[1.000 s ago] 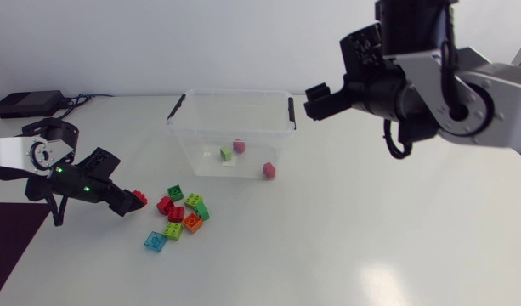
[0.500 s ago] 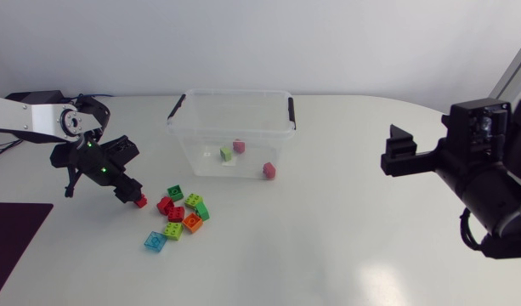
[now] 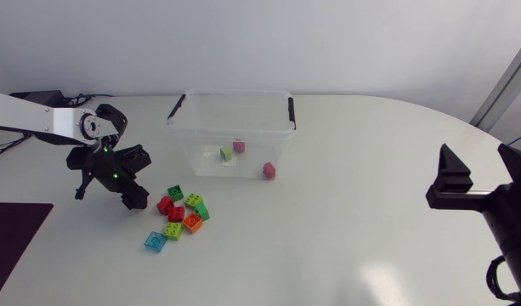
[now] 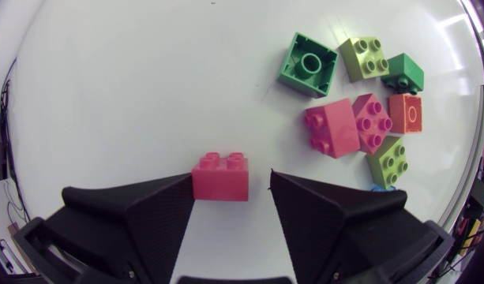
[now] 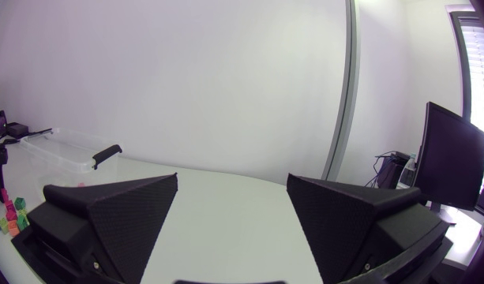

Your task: Pick up the duplo bricks and place them in the container

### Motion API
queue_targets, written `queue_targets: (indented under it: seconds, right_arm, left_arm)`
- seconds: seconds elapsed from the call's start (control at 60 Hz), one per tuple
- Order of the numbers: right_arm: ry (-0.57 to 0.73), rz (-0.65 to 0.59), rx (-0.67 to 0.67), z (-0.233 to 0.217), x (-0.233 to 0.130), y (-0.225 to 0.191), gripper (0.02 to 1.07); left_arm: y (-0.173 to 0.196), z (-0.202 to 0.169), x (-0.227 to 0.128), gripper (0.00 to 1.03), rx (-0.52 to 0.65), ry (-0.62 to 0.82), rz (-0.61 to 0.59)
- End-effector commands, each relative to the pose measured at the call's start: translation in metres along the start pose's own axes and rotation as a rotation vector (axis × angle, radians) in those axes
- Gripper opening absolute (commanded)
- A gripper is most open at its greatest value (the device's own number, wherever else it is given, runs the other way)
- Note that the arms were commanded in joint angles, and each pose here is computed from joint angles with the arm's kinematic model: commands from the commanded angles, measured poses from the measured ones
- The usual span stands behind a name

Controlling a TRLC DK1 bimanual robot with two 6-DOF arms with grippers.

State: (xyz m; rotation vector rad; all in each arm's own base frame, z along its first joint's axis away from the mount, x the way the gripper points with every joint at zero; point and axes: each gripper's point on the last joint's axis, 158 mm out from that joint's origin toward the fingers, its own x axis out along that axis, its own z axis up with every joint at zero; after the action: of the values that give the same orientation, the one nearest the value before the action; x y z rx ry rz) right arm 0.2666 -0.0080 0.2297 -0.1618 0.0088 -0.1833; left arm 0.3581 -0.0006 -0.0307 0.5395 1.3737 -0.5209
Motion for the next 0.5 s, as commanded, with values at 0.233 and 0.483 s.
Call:
queue_targets:
  seconds: [0.233,0.483]
  right_arm:
    - [-0.021,-0.049,0.021,-0.026,-0.018,-0.017,1.02]
    - [-0.005,-0.086,0.012,-0.05,-0.019,-0.024,1.02]
  left_arm:
    - [-0.003,0.003,0.005,0.35,0.024,0.019,-0.012]
    - [0.002,0.031,-0.057,0.34,-0.001,-0.16,0.057]
